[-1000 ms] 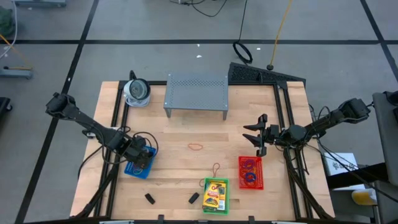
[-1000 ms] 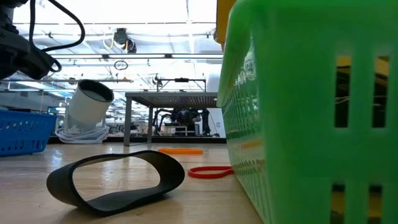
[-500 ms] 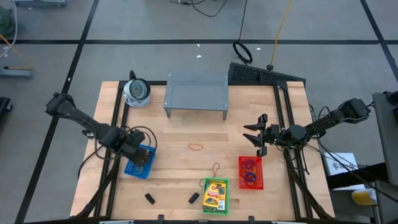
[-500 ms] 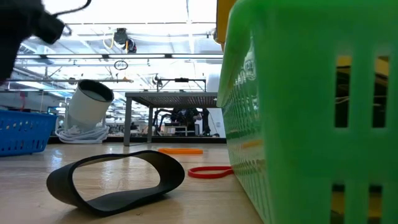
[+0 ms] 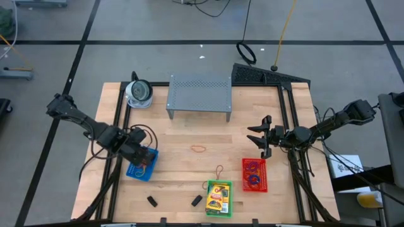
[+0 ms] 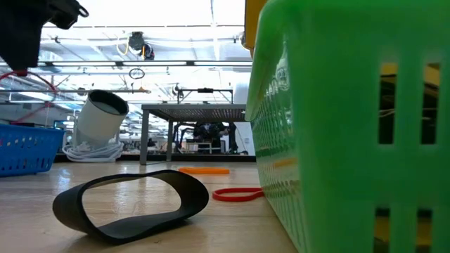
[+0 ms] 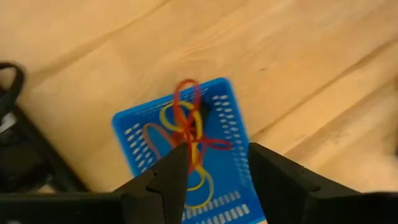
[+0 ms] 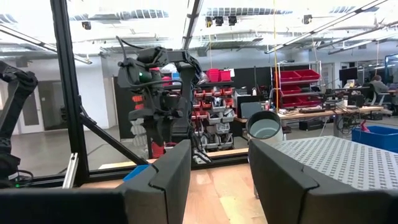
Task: Pick & Place Office Desk Supplies
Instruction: Put the red rubber band into the blue bin
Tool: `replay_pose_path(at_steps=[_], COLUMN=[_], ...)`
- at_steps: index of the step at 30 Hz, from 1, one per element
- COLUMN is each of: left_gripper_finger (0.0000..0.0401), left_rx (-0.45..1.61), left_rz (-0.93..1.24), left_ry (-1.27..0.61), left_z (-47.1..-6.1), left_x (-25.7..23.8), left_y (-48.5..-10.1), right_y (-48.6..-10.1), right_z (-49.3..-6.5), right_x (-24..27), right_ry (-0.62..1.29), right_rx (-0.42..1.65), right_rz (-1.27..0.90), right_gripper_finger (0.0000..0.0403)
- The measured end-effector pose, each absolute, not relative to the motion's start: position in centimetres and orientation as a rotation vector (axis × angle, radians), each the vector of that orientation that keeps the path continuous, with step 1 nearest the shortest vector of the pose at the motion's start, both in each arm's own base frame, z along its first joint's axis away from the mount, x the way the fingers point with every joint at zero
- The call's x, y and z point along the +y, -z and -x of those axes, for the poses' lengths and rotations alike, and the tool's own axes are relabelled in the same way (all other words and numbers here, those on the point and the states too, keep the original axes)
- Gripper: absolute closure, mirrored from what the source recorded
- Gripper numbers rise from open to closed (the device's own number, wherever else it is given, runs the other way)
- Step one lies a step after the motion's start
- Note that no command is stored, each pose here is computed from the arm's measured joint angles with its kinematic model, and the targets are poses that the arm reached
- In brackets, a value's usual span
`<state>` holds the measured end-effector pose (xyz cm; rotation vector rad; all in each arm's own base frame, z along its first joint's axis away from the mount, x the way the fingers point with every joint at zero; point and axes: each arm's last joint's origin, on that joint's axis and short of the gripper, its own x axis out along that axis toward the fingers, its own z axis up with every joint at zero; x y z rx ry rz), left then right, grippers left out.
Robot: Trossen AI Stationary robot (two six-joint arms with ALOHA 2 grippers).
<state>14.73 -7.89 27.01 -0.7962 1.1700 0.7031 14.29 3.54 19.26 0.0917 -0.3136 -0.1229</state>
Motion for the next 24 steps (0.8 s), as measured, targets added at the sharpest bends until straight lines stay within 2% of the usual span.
replay_pose_path(at_steps=[8,17,24], left_gripper_finger=[0.0226,0.0226,0.0226], left_rx=[1.254,1.446,1.481], left_rz=[0.833,0.797,0.761], left_ry=[-0.756,-0.825,-0.871], left_z=[-14.6,-16.2,-16.9], left_x=[-8.7,-10.3,-10.7], left_y=[-26.4,-24.0,-22.9], right_y=[-19.3,-19.3,-19.3], right_z=[-14.3,-14.3,-14.3], right_x=[3.5,3.5,3.5], right_ry=[0.120,0.118,0.115], right_rx=[-0.315,-0.315,-0.316], right_rz=[-0.110,-0.118,-0.132], right_gripper_finger=[0.0248,0.0248,0.0248])
